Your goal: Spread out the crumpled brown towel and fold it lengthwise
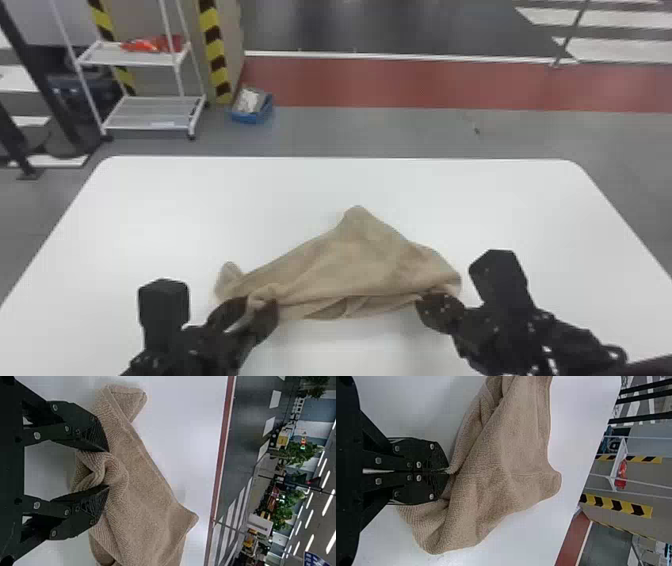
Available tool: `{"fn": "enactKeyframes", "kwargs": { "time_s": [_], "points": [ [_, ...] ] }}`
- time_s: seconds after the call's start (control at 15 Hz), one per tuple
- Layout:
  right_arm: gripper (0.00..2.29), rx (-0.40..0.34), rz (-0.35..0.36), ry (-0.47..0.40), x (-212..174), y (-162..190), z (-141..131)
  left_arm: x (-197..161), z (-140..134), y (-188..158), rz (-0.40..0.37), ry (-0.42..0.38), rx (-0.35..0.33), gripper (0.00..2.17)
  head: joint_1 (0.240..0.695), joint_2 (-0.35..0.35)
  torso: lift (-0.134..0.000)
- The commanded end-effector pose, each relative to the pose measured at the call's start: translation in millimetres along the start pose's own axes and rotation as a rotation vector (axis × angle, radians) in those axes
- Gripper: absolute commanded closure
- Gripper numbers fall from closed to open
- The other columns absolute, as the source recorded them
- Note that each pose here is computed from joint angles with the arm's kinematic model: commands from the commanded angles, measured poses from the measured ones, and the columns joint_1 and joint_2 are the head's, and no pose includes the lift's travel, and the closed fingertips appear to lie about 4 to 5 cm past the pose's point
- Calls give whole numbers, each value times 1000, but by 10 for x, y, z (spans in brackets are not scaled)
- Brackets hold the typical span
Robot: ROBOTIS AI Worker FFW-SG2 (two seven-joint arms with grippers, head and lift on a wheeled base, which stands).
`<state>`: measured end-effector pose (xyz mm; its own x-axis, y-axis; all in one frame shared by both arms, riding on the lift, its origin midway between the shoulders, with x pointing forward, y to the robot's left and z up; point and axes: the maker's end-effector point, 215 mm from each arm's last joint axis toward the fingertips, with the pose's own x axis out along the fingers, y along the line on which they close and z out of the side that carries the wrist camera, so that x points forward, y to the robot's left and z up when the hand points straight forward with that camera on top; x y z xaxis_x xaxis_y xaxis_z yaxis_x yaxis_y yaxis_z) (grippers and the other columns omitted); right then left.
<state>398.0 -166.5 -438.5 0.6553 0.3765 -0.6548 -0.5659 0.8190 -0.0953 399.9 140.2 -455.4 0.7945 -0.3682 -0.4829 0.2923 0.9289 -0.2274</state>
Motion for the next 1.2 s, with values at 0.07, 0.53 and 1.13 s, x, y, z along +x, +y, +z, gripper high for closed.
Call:
{"fn": "enactKeyframes", "kwargs": {
  "time_s": [0.07, 0.53, 1.13],
  "points": [
    [1214, -2, -30, 7, -84, -178, -50, -191, 321, 262, 62, -69, 7, 1497, 695, -34, -124],
    [1210, -271, -43, 110, -528, -787, -79, -729, 989, 613, 109, -115, 25, 1497, 695, -9, -124],
    [1207, -575, -251, 97, -975, -1666, 551, -659, 1465, 647, 113, -94, 52, 1497, 695, -102, -124]
  ]
}}
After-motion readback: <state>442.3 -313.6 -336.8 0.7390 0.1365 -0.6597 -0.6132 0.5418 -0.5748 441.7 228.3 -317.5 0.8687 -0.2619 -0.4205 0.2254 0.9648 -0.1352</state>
